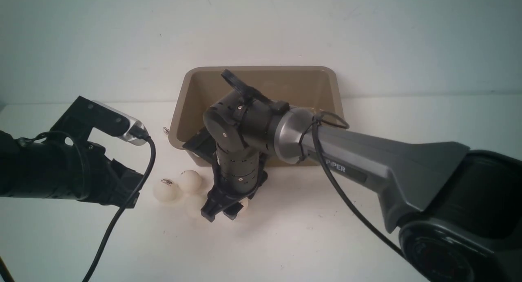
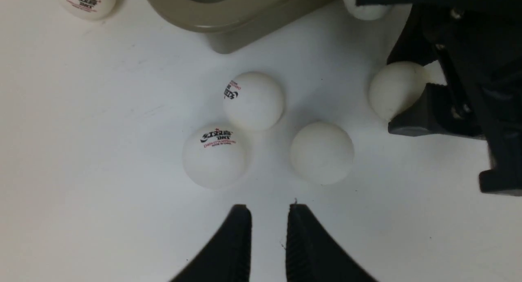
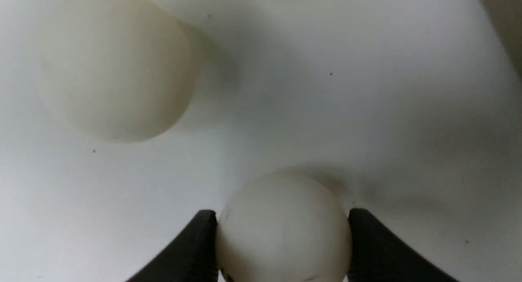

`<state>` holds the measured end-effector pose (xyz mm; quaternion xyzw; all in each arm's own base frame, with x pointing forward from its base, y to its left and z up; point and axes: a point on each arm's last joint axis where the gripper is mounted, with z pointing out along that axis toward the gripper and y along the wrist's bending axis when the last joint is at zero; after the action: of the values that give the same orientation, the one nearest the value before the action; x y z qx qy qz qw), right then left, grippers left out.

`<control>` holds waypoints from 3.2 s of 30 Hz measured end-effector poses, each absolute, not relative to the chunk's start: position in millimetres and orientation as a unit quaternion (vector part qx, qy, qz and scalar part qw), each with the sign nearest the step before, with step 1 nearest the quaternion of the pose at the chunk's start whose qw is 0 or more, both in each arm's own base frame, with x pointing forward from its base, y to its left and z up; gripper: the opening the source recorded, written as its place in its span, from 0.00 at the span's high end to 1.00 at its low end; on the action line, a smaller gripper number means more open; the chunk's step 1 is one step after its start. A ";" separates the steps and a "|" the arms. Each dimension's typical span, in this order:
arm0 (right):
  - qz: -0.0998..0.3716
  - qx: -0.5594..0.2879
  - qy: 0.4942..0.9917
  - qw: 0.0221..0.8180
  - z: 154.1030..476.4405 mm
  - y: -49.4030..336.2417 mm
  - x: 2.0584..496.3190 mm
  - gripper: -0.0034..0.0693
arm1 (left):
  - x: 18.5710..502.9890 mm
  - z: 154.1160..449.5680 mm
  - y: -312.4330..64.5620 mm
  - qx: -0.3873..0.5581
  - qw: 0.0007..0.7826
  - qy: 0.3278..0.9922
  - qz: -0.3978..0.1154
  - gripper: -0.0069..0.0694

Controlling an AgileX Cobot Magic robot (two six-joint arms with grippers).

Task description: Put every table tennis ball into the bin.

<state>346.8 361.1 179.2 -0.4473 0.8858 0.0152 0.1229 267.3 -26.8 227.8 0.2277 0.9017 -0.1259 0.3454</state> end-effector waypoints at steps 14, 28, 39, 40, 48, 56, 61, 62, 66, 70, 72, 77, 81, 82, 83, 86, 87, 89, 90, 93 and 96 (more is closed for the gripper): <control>-0.028 -0.415 0.825 0.383 319.9 320.0 368.5 0.45 | 267.8 227.9 -26.3 0.226 0.348 0.902 -0.123 0.76; 0.016 -0.316 0.892 0.323 236.1 256.8 452.0 0.29 | 270.8 228.8 -23.2 0.261 0.365 0.889 -0.087 0.60; -0.012 -0.330 0.885 0.329 282.3 243.0 436.2 0.23 | 270.2 229.4 -25.3 0.485 0.379 0.788 -0.001 0.32; -0.014 -0.332 0.884 0.329 289.2 240.9 433.1 0.23 | 271.6 229.8 -25.4 0.493 0.385 0.780 0.006 0.32; -0.027 -0.343 0.870 0.352 355.9 219.1 402.3 0.23 | 292.8 208.6 -29.3 0.471 0.390 0.790 -0.035 0.32; -0.040 -0.312 0.872 0.375 406.0 177.2 381.7 0.23 | 326.1 209.4 -24.5 0.317 0.385 0.863 -0.080 0.32; -0.034 -0.306 0.870 0.385 416.9 171.8 375.9 0.23 | 334.0 218.8 -18.6 0.177 0.370 0.906 -0.105 0.32; -0.031 -0.306 0.870 0.385 416.8 172.3 375.7 0.23 | 333.4 218.0 -17.4 0.170 0.360 0.912 -0.101 0.32; -0.020 -0.306 0.872 0.382 416.3 173.8 374.7 0.23 | 328.6 211.6 -12.2 0.160 0.310 0.934 -0.081 0.32; -0.017 -0.306 0.874 0.378 415.7 174.1 374.0 0.23 | 326.0 208.6 -8.8 0.138 0.285 0.946 -0.069 0.32; -0.014 -0.306 0.875 0.374 415.2 174.4 373.3 0.23 | 325.7 209.0 -8.5 0.134 0.277 0.950 -0.062 0.32; -0.013 -0.306 0.878 0.368 414.3 174.2 372.4 0.23 | 327.7 214.1 -15.8 0.137 0.268 0.951 -0.063 0.32; -0.009 -0.307 0.880 0.362 413.6 174.4 371.5 0.23 | 332.3 217.5 -26.9 0.152 0.259 0.951 -0.073 0.32; -0.008 -0.307 0.881 0.360 413.3 174.5 371.2 0.23 | 333.9 217.1 -29.7 0.154 0.254 0.952 -0.076 0.32; -0.007 -0.307 0.882 0.358 413.0 174.5 370.9 0.23 | 337.1 214.5 -33.6 0.156 0.246 0.953 -0.081 0.32; -0.008 -0.307 0.883 0.355 412.6 174.4 370.4 0.23 | 344.9 209.2 -37.0 0.156 0.230 0.957 -0.088 0.32; -0.007 -0.307 0.883 0.354 412.4 174.3 370.2 0.23 | 349.1 205.3 -37.4 0.158 0.220 0.958 -0.089 0.32; -0.007 -0.307 0.884 0.353 412.4 174.3 370.1 0.23 | 353.6 203.6 -38.0 0.163 0.211 0.960 -0.091 0.32; -0.007 -0.307 0.884 0.353 412.4 174.3 370.1 0.23 | 356.1 202.8 -38.4 0.168 0.204 0.960 -0.093 0.32; -0.007 -0.307 0.884 0.353 412.3 174.3 370.1 0.23 | 360.4 202.3 -39.2 0.184 0.194 0.959 -0.094 0.32; -0.007 -0.307 0.884 0.353 412.3 174.3 370.1 0.23 | 366.1 201.3 -40.1 0.223 0.181 0.954 -0.092 0.32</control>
<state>370.1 174.3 412.3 -0.3071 0.8839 -0.0070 0.3528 366.1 -40.1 201.3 0.2226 0.9535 -0.0922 0.1810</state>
